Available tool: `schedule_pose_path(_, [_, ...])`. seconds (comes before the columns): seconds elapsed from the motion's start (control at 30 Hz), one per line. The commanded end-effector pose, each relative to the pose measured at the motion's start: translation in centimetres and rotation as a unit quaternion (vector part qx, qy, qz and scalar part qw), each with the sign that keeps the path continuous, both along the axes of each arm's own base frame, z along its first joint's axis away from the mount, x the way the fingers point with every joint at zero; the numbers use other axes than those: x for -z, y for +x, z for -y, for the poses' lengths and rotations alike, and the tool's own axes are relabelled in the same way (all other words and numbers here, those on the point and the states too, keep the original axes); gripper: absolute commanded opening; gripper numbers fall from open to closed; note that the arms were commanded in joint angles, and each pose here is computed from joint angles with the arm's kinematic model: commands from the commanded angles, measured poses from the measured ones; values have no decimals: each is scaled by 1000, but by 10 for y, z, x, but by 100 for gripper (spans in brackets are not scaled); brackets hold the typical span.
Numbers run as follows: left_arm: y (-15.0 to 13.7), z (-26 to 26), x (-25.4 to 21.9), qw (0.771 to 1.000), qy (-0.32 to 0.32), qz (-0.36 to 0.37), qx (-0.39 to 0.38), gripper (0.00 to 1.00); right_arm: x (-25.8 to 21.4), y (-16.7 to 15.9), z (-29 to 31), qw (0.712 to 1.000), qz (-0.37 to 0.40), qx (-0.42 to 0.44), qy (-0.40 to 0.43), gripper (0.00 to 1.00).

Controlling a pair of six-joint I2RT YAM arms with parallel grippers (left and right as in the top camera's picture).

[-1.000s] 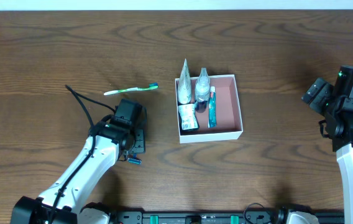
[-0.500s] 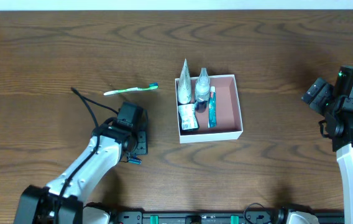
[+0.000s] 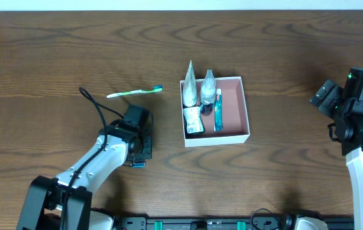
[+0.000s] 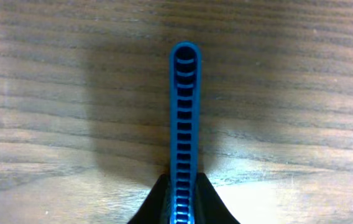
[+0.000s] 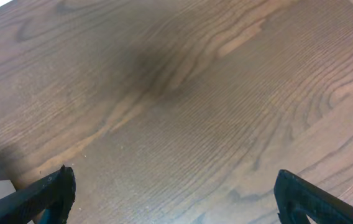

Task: Pack container
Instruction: 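Grasp the blue razor handle with the left gripper, then carry razor with left gripper and lay it in the box's right side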

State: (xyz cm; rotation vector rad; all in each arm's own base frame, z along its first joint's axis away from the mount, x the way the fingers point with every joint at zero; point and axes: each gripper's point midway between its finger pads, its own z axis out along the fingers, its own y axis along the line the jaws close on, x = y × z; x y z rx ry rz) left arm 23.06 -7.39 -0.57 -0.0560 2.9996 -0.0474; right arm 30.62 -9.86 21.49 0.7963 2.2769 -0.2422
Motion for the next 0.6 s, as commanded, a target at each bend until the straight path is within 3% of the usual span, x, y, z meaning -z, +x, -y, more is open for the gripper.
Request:
schedule_pose_path(0.0, [-6,-1,5,1000,0,-12,0,8,-1,-2,5,1000,0,9,-5,99])
schedule_pose_path(0.13, [-4,4,3,1000,-15,-13,2,6,-1,-2,5,1000,0,9,-5,99])
schedule_pose_path(0.33, [15,33,-30,996,-87,10,14,6,-1,-2,5,1000,0,9,-5,99])
schedule_pose_path(0.57, [53,85,-145,969,-206,116,66,6,-1,-2,5,1000,0,9,-5,99])
